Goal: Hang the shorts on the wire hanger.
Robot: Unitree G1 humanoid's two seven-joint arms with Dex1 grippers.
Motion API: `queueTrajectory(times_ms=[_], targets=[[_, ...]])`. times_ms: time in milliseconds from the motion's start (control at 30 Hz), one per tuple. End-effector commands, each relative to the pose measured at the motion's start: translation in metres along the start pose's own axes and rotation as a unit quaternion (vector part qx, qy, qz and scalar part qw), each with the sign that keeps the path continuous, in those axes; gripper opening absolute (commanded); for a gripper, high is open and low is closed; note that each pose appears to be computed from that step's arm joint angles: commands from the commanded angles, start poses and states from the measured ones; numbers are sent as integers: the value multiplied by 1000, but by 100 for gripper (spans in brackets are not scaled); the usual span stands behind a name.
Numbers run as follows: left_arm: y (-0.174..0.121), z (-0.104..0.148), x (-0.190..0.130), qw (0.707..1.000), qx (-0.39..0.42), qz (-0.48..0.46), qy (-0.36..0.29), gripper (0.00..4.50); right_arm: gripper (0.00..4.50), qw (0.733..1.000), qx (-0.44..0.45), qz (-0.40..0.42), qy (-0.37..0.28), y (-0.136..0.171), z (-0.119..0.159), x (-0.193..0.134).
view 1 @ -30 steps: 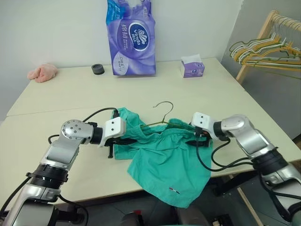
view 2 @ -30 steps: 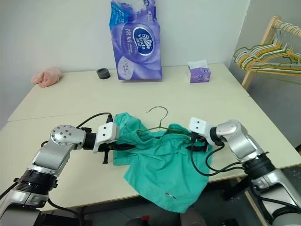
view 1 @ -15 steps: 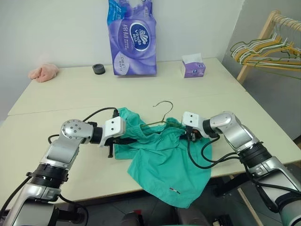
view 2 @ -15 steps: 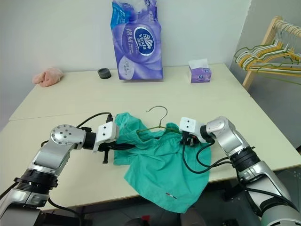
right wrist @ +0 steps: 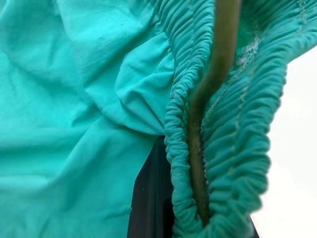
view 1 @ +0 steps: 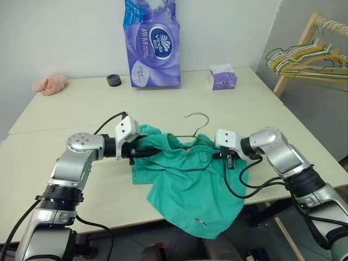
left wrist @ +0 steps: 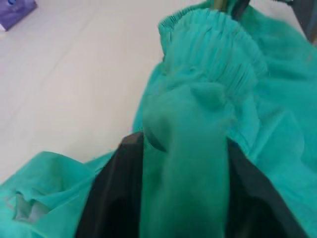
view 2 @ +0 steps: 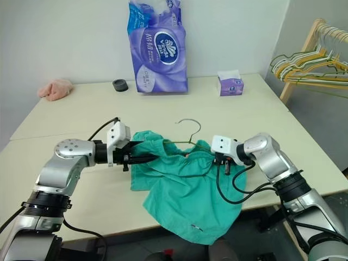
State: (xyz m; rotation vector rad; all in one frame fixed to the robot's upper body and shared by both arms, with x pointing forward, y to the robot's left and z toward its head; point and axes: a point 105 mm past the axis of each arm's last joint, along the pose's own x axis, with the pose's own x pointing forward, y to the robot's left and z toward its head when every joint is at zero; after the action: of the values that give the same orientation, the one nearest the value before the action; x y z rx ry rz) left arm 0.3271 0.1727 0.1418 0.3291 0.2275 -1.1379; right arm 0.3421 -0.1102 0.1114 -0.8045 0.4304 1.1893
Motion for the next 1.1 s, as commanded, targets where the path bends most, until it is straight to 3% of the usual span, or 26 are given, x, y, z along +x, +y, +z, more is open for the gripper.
queueTrajectory(times_ms=[33, 167, 267, 600, 700, 933, 1100], targets=[[18, 5, -22, 999, -23, 35, -8, 342, 0, 1000, -7, -23, -17, -7, 9, -17], [34, 2, -35, 997, -31, 65, -2, 448, 0, 999, -4, -30, -15, -8, 9, -23], [44, 1, -36, 996, -31, 82, 1, 448, 0, 999, -3, -33, -13, -8, 9, -28], [31, -18, -5, 997, 40, 25, 60, 448, 0, 1000, -6, -27, -15, -3, 12, -30], [39, -15, -1, 996, 52, 37, 54, 391, 0, 1000, -6, -25, -15, -1, 13, -30], [46, 0, 6, 998, 45, 51, 0, 181, 0, 1000, -6, -22, -12, 4, 11, -30], [48, -1, 3, 997, 55, 62, 4, 35, 0, 1000, -3, -21, -5, 6, 5, -32]])
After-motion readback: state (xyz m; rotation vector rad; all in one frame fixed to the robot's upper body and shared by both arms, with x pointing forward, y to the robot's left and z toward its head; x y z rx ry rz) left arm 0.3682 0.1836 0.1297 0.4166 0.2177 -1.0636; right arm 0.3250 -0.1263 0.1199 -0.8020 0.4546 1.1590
